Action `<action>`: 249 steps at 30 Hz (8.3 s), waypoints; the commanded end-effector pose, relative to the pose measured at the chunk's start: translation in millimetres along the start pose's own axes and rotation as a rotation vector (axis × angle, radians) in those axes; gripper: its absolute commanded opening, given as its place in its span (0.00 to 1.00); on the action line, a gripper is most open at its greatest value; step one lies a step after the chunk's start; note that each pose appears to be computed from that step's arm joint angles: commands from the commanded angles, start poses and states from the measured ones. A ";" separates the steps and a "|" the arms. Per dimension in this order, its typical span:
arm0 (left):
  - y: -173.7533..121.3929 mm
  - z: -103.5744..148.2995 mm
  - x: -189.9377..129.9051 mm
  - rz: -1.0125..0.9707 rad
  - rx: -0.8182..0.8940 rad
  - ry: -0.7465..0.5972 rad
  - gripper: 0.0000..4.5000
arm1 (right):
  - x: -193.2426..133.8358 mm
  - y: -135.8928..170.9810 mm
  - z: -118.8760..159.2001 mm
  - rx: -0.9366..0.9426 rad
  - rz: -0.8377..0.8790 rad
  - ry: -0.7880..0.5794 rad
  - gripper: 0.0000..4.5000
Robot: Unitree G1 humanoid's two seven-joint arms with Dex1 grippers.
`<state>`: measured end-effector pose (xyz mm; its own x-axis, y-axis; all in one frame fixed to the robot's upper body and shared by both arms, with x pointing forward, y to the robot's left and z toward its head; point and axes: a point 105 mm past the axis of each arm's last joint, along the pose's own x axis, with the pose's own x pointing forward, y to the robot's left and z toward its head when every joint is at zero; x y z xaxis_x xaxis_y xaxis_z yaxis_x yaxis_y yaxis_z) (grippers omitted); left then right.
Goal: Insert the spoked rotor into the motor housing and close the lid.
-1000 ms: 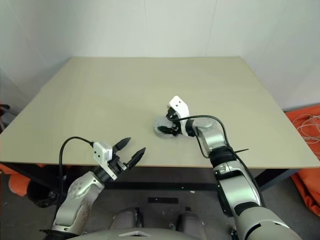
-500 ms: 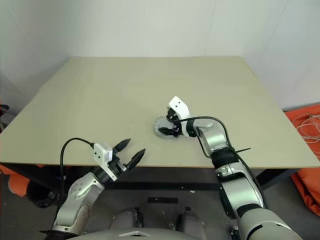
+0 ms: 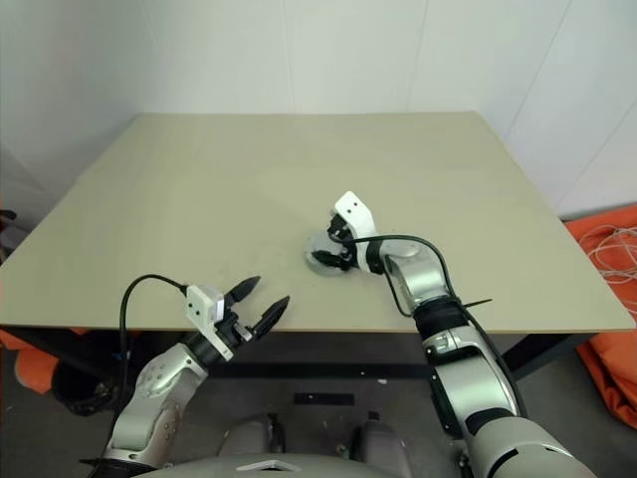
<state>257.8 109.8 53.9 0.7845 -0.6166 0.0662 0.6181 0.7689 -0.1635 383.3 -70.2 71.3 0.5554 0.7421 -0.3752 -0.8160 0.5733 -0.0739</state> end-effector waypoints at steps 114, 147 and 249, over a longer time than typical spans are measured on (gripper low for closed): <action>33.8 14.2 133.1 -0.356 0.211 0.284 0.00 | -2.6 18.4 19.3 -0.032 -0.018 0.041 0.99; 28.5 16.2 138.1 -0.377 0.215 0.272 0.00 | -88.8 -4.1 18.8 0.435 -0.182 0.114 0.99; 18.3 39.8 149.4 -0.392 0.211 0.153 0.00 | -70.6 4.6 -8.0 1.382 -0.067 -0.106 0.45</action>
<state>385.2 42.1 79.4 0.4813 -0.8664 -0.1327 0.8751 0.4837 0.0162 336.3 -122.3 80.1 0.6345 0.6792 -0.3690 0.0333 0.4529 0.8909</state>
